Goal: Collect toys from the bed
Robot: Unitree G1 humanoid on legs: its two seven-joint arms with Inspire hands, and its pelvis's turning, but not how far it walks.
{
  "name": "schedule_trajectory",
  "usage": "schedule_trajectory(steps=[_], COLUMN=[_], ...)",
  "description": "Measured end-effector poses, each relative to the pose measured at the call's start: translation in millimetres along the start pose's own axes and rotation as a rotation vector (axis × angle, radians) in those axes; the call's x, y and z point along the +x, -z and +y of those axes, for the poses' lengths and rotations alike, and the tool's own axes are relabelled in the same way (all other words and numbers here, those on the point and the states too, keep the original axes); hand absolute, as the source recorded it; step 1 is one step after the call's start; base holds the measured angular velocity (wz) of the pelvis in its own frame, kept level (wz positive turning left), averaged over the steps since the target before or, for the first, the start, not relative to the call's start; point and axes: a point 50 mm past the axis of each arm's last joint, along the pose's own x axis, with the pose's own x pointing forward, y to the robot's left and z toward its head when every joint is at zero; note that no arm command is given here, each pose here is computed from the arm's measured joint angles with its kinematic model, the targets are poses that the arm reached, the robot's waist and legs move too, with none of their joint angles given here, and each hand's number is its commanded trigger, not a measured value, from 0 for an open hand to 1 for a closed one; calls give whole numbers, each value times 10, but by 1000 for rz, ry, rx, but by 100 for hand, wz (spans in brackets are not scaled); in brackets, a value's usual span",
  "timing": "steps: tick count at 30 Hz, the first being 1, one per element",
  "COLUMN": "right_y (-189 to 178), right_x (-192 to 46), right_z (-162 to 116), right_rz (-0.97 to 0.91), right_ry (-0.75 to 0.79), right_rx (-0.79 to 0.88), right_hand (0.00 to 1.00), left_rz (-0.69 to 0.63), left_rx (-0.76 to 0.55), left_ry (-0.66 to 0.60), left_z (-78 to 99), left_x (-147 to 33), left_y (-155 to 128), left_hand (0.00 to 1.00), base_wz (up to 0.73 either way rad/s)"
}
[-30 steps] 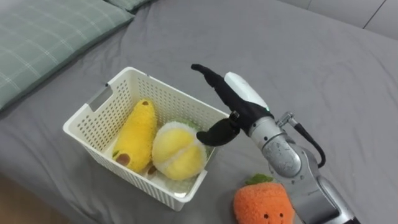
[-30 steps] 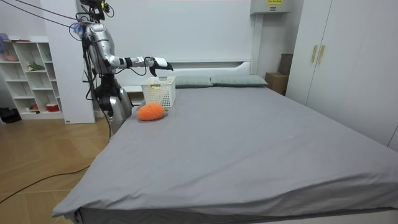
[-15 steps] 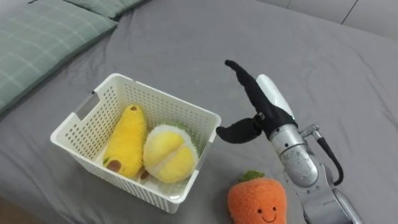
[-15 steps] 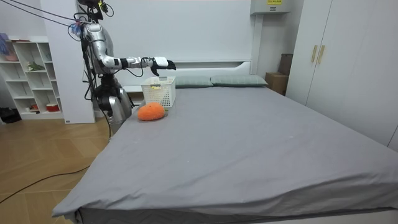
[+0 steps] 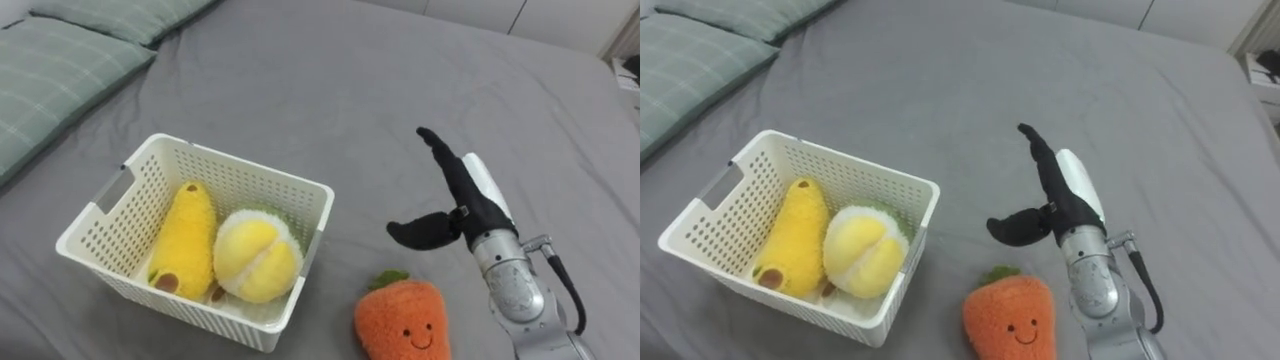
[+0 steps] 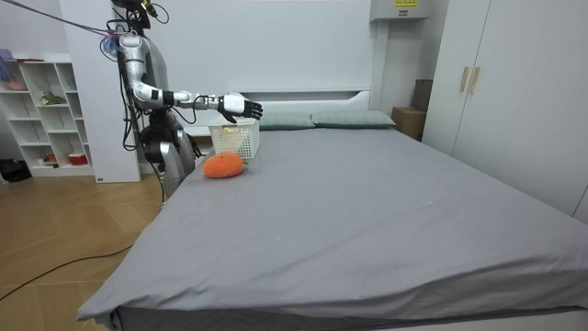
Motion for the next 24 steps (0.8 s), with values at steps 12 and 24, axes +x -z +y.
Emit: schedule_trajectory(steps=[12, 24], right_y=[218, 525], right_x=[-73, -229], right_z=[108, 418], right_rz=[95, 239], right_ry=[-26, -156], right_rx=[44, 2], right_hand=[0, 0], left_rz=[0, -11], left_rx=[-1, 29], left_ry=[0, 9], left_z=[-9, -59], left_x=[-3, -11], left_y=[3, -17], left_hand=[0, 0], base_wz=[0, 0])
